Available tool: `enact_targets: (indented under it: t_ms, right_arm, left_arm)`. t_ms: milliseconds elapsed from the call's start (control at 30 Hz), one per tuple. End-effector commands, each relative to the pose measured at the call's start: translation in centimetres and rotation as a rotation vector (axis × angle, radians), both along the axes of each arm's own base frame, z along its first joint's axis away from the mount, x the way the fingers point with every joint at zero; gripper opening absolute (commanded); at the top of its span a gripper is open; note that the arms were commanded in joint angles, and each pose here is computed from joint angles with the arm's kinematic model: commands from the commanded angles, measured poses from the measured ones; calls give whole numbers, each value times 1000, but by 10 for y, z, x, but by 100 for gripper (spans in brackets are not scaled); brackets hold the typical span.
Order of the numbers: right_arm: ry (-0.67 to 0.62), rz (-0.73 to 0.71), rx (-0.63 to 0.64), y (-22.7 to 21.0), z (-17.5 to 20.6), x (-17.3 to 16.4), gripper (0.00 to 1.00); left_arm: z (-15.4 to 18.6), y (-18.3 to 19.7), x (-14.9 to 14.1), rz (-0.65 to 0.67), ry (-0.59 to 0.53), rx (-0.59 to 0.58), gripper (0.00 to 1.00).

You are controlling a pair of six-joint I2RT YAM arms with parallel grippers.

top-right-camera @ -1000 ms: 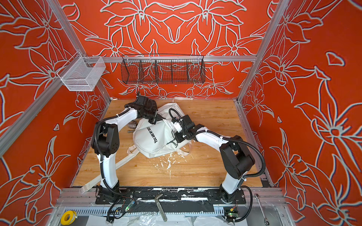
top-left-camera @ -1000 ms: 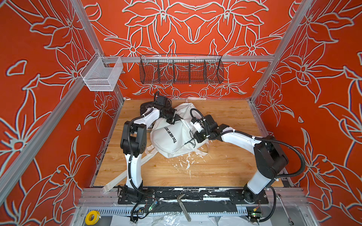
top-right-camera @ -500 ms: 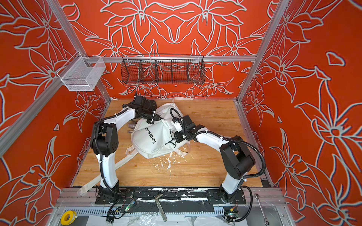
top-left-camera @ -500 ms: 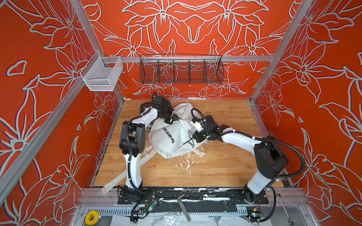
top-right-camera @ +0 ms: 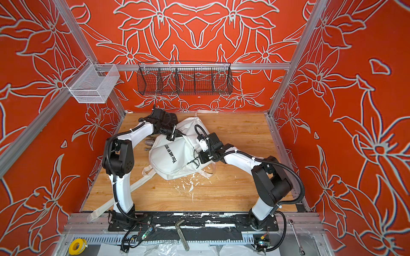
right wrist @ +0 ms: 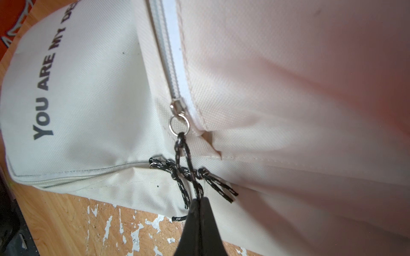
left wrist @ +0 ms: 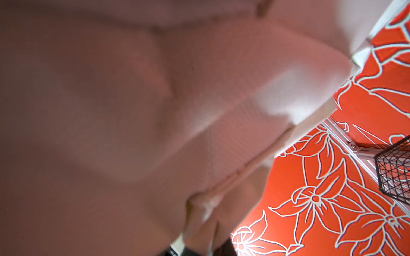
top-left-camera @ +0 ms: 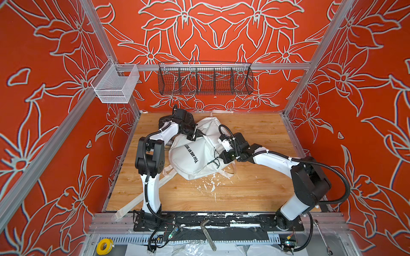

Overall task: Pack books, pencil case, and school supplies into a backpack
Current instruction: Zip the student bag at the center of the table.

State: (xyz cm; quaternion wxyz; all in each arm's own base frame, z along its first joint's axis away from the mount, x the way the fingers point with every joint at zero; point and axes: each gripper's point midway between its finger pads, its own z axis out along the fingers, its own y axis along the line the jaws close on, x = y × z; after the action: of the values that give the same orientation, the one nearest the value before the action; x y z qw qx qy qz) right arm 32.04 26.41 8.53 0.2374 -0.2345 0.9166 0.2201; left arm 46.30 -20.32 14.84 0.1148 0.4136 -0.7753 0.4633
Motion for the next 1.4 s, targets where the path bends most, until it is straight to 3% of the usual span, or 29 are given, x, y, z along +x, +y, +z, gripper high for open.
enact_targets:
  t_ms: [0,600,933,1100,1367]
  right_arm:
    - [574,-79,-406,-99,-86,-133,0]
    - [722,-175,-475,-122,-114,-171,0]
    - [576,-167,-441,-106,-83,-128,0]
    - [713,-205,-480,-119,-105,-161,0]
    - [793,-282,-500,-134,-113,-189,0]
  left_arm:
    - [123,61,54,150,-399,-56,0]
    - [129,68,56,133,-395,-76,0]
    - [95,36,30,32,-326,-58,0]
    - [93,38,33,17,-319,-52,0]
    - [99,48,49,6,-321,-33,0]
